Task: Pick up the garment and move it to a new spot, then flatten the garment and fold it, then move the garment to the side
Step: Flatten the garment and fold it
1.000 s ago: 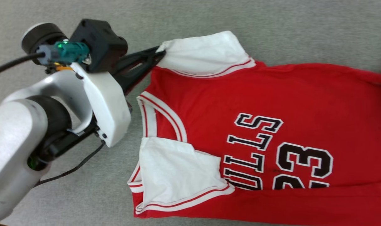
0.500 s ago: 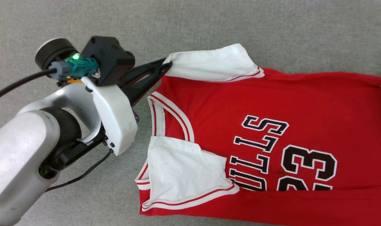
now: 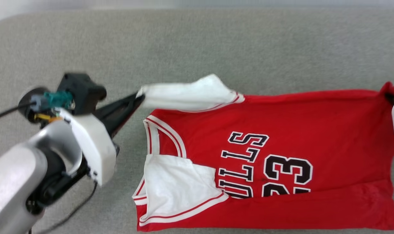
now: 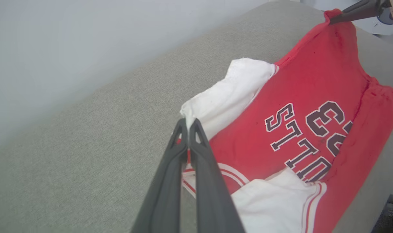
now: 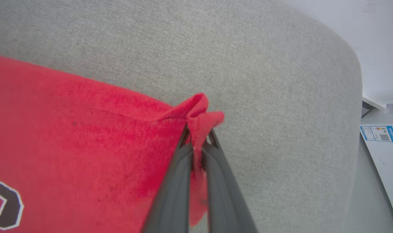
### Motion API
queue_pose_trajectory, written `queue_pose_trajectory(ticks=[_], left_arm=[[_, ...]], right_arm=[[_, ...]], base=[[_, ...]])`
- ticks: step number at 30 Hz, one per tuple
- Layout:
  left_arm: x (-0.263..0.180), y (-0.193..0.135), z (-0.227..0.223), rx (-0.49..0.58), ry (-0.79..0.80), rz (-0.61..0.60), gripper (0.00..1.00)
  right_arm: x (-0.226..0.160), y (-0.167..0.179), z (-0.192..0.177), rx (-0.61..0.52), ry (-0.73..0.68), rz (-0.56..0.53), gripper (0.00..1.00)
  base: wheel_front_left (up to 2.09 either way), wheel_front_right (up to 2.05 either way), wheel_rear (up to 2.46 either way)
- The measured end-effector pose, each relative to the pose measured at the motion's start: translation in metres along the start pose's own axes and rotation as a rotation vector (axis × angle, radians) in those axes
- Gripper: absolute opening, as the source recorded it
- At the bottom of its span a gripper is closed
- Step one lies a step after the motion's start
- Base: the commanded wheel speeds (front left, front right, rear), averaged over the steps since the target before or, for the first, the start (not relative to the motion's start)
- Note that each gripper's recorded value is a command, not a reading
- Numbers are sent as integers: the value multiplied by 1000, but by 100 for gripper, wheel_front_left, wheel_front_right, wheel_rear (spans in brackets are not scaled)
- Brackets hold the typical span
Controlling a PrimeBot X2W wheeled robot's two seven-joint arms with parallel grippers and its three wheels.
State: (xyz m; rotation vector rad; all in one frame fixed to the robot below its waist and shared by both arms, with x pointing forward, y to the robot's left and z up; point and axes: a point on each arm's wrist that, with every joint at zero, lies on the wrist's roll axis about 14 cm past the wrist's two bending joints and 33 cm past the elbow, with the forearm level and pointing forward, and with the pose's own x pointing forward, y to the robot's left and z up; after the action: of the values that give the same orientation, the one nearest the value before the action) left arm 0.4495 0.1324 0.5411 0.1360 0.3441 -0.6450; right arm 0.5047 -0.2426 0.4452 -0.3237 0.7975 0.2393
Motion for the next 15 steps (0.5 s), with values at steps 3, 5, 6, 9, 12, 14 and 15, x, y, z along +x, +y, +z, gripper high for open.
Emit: queue_pose_trajectory(ticks=[3,5,6,9,12,14,15], left_arm=[[-14,-14,-11,-36,20,-12,0],[-24,-24,-22,-60,41,-17,0],[-28,-27,-26,-61,48,-14,0],[-41,-40,-38,-98,67,-18,0],[-52,-60,-58,-153,108,-46,0],[-59,-67,-68,-174,131,-47,0],[-61,-71,-74,-188,145,-51,0]], right_arm=[[-19,1,-9,22,-41,-9,0],[-29,4,-21,51,-49,-3,0],[-33,6,-28,62,-53,-2,0],[-47,8,-44,84,-68,-8,0],[-54,20,-72,110,-44,9,0],[-57,28,-90,124,-20,21,0],[-58,30,-97,129,-11,25,0]], base=[[0,0,0],[0,0,0],[0,0,0],[0,0,0],[0,0,0],[0,0,0],[0,0,0]])
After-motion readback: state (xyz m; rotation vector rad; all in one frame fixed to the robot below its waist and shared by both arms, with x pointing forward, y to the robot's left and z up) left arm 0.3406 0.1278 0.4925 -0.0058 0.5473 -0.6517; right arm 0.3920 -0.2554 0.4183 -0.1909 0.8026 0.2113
